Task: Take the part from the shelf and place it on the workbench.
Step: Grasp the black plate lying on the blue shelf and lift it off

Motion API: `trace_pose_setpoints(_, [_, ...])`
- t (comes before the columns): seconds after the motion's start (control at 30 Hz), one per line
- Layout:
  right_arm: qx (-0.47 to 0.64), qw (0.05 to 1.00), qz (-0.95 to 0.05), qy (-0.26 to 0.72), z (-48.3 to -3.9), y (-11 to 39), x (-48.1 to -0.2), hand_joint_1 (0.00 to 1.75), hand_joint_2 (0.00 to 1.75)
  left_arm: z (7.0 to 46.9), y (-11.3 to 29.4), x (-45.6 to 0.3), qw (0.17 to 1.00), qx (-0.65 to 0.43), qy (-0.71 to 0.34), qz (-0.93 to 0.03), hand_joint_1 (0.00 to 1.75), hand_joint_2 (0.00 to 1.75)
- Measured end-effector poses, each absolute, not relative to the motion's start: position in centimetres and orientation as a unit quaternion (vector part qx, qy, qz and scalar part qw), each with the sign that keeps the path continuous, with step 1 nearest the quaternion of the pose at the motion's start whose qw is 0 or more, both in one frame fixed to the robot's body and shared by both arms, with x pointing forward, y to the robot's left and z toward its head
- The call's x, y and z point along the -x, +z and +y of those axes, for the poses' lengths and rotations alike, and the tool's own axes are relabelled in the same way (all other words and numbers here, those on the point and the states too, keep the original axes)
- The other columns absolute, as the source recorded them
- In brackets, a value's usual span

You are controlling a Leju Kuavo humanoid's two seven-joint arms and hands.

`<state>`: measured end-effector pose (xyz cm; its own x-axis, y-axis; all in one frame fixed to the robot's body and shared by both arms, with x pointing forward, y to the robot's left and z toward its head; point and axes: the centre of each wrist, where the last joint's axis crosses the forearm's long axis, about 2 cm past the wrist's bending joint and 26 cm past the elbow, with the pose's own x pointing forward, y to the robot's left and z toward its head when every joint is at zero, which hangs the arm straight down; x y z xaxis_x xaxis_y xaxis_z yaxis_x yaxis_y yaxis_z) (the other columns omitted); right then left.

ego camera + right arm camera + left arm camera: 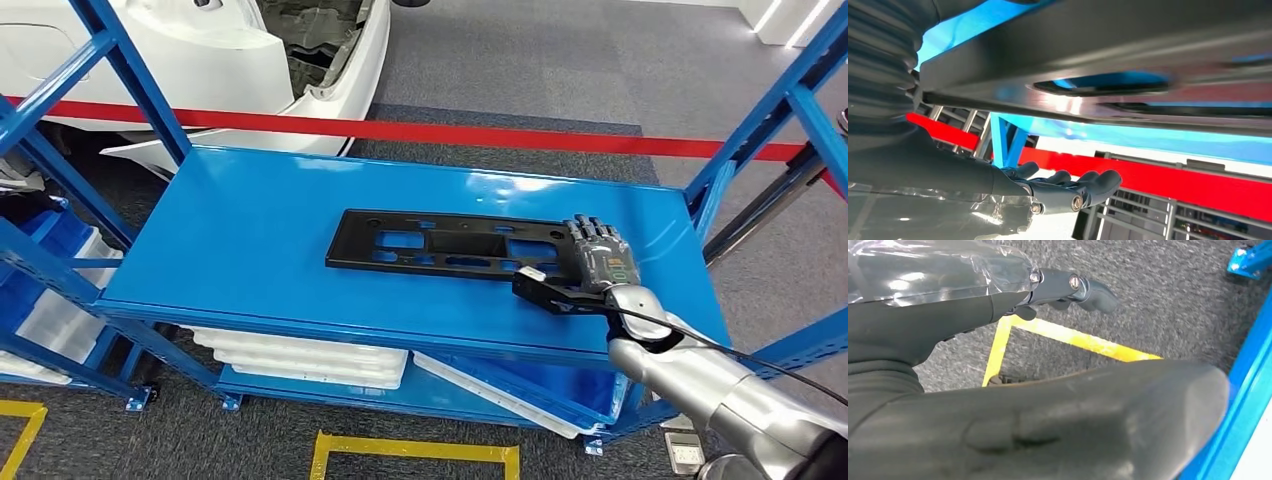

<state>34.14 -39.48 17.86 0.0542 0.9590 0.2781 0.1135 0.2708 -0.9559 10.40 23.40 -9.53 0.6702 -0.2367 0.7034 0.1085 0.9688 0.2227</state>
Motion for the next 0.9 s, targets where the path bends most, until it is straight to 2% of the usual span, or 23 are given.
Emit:
trace_pose_setpoints(0.63, [0.505,0.524,-0.587,0.355,-39.6,16.4,-33.8,0.0,1.75,23.7,-9.4,-11.1,0.908,-0.085,-0.105,-0.397,0.0,0.0])
trace_pose_setpoints(0.7, [0.507,0.523,-0.588,0.352,-39.5,16.2,-33.7,0.06,1.75,23.7,-9.4,-11.0,0.908,-0.086,-0.106,-0.396,0.0,0.0])
trace_pose_setpoints(0.73, [0.508,0.522,-0.588,0.35,-39.5,16.0,-33.6,0.12,1.75,23.7,-9.4,-10.9,0.908,-0.087,-0.106,-0.395,0.0,0.0])
trace_pose_setpoints(0.77, [0.509,0.523,-0.589,0.348,-39.5,15.9,-33.6,0.29,1.75,23.8,-9.5,-10.8,0.909,-0.087,-0.106,-0.394,0.0,0.0])
trace_pose_setpoints(0.9, [0.509,0.524,-0.591,0.341,-39.5,15.4,-33.4,1.42,1.75,24.2,-9.5,-10.7,0.909,-0.093,-0.107,-0.392,0.0,0.0])
